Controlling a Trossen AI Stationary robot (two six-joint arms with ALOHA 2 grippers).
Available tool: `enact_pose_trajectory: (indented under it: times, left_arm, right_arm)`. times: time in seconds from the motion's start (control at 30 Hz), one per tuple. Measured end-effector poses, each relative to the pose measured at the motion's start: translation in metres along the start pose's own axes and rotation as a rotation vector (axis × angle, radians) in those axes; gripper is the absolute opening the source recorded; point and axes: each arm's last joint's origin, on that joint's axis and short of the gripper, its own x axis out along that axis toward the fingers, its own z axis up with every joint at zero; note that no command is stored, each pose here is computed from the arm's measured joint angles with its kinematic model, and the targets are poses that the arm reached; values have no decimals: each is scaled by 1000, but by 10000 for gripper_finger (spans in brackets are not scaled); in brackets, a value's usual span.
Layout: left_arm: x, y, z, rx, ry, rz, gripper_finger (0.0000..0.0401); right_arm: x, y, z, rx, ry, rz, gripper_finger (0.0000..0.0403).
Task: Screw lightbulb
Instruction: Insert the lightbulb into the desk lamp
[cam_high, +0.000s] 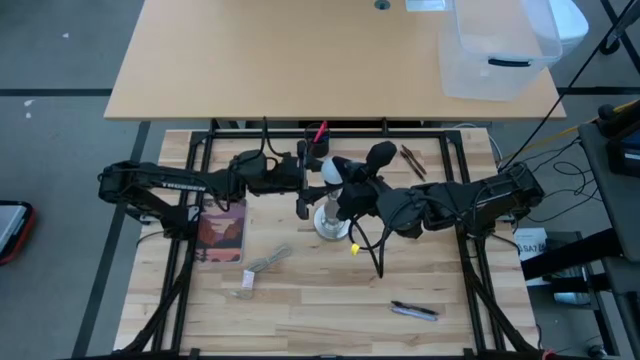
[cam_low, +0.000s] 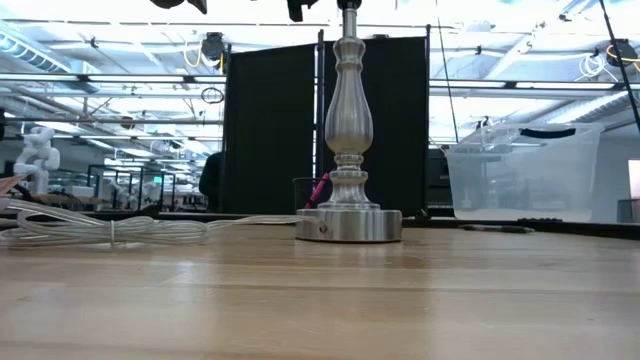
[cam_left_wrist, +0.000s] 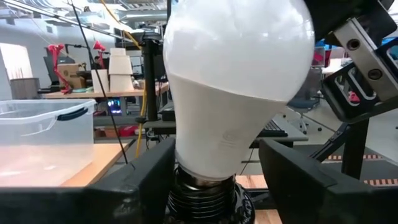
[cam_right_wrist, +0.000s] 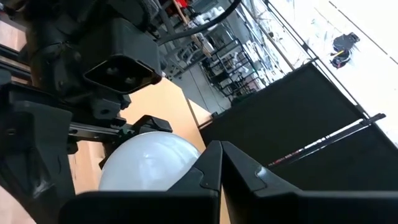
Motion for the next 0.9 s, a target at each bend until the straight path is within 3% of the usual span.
enact_pose_trajectory:
  times: [0.27, 0.7, 0.9]
  left_arm:
    - [0, 0, 0, -34, -2, -3, 235]
    - [0, 0, 0, -80, -3, -4, 160]
    - [0, 0, 0, -82, -2, -4, 151]
  right_arm:
    - [0, 0, 0, 8, 4, -4, 0]
    - [1, -1, -2, 11, 33, -33, 0]
    - [1, -1, -3, 10, 41, -39, 0]
